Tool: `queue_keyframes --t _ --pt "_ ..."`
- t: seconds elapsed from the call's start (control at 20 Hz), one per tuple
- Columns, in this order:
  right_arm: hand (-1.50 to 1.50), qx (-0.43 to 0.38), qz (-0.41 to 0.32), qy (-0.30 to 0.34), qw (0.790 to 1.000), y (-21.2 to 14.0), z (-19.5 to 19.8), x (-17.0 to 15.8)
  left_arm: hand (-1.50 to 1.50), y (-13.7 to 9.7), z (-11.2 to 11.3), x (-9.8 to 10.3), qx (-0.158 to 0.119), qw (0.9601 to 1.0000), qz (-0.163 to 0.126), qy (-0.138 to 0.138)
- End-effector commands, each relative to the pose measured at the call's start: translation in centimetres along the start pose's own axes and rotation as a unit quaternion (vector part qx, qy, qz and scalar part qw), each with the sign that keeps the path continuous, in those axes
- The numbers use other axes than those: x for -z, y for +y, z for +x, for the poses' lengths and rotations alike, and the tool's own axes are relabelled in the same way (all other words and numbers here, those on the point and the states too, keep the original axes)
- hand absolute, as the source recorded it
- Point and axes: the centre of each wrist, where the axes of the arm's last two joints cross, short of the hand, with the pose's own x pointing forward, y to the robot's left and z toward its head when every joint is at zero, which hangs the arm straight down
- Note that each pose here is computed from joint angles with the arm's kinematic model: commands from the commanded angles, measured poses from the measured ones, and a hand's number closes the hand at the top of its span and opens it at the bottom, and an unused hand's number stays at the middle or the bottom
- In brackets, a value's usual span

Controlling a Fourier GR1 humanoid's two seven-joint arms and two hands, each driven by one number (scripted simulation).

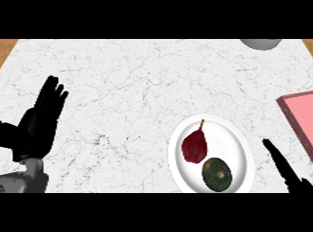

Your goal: Pick the squash from the plate and place it in the cardboard box

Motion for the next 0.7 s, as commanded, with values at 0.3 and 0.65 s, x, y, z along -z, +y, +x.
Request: queue_keyframes --t 0.3,0.65 --pt "-1.50 -0.003 0.010 0.011 1.000 2.2 0.3 0.7 0.00 0.7 -0.6 -0.2 -0.004 1.0000 -0.003 0.007" --pt "-1.50 -0.014 0.007 0.020 1.000 3.2 0.7 1.8 0.00 0.7 1.6 1.2 0.000 1.0000 0.000 0.002"
